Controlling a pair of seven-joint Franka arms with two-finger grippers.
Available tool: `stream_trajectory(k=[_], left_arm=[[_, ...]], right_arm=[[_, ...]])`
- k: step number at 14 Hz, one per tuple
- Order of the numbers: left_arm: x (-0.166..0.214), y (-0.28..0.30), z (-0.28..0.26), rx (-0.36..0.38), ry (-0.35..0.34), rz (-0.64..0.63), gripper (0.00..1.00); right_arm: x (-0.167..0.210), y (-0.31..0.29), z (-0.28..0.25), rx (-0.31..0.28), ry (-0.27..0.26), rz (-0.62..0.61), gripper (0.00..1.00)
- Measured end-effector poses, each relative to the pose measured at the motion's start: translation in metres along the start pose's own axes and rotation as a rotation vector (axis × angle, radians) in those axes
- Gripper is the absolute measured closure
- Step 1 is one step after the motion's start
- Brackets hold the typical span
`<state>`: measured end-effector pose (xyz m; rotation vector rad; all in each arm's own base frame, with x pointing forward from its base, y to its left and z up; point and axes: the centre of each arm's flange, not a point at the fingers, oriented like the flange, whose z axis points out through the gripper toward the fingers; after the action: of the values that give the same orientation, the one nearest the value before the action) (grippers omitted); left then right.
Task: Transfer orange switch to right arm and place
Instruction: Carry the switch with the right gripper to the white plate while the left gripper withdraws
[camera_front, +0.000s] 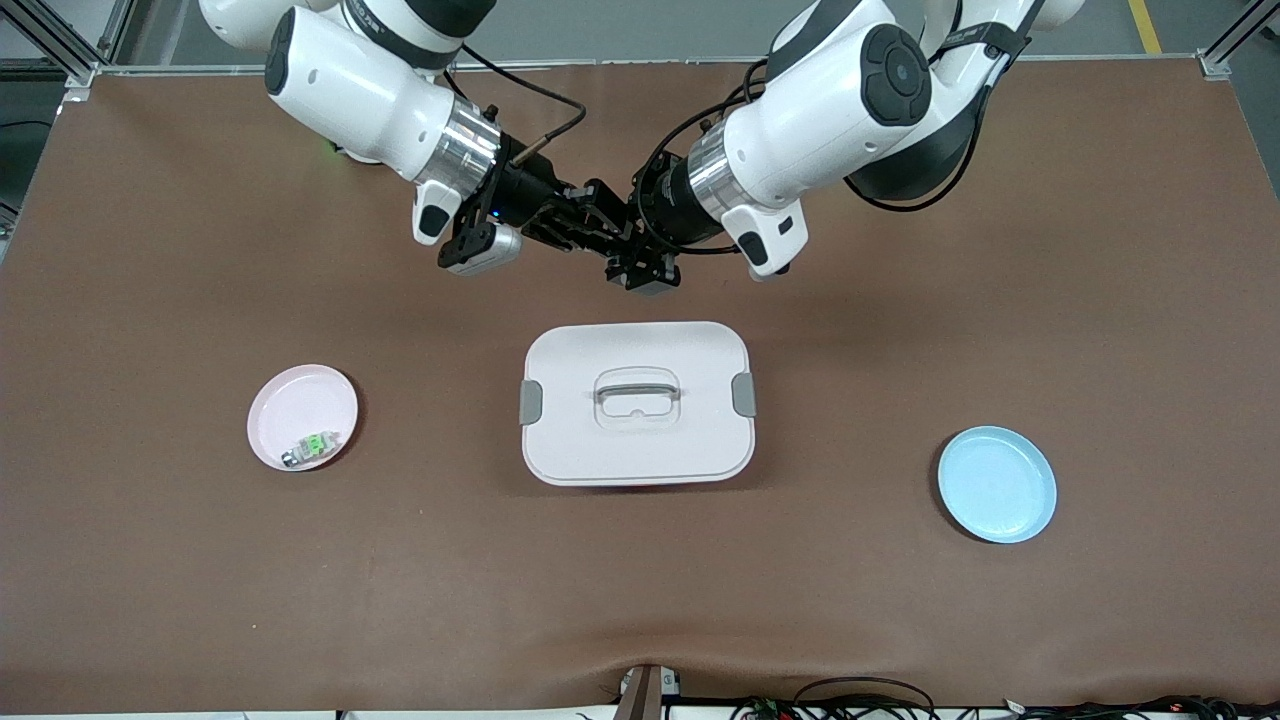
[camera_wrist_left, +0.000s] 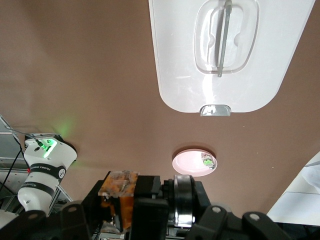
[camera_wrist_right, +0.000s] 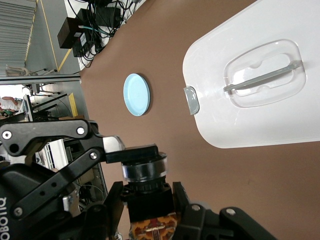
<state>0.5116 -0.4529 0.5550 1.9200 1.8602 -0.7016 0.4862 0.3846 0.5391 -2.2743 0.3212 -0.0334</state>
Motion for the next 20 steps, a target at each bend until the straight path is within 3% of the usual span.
stream_trajectory(k=[1,3,4,6,9,12,14,17,20], left_arm=[[0.000,0.001,-0.001,-0.002,-0.001,-0.001,0.24],[0.000,0.004,-0.006,-0.015,-0.007,-0.003,0.05],[0.001,0.005,-0.009,-0.020,-0.009,-0.004,0.00],[0.002,0.007,-0.013,-0.027,-0.010,-0.005,0.00],[0.004,0.010,-0.018,-0.041,-0.004,0.022,0.00],[0.016,0.022,-0.036,-0.069,-0.002,0.129,0.00],[0.031,0.032,-0.046,-0.069,0.013,0.266,0.00],[0.056,0.043,-0.057,-0.036,0.042,0.452,0.00],[0.086,0.053,-0.068,0.021,0.107,0.553,0.00]], right_arm=[[0.000,0.000,0.001,-0.001,-0.001,0.001,0.55],[0.000,0.002,0.006,-0.008,-0.008,0.003,0.55],[0.000,0.003,0.008,-0.012,-0.010,0.005,0.55],[0.002,0.006,0.011,-0.028,-0.006,-0.011,0.55],[0.004,0.013,0.013,-0.103,-0.024,-0.115,0.55],[0.015,0.030,0.007,-0.208,-0.073,-0.298,0.55],[0.030,0.049,-0.003,-0.310,-0.116,-0.436,0.55],[0.055,0.084,-0.025,-0.439,-0.218,-0.628,0.55],[0.078,0.116,-0.048,-0.573,-0.294,-0.775,0.55]])
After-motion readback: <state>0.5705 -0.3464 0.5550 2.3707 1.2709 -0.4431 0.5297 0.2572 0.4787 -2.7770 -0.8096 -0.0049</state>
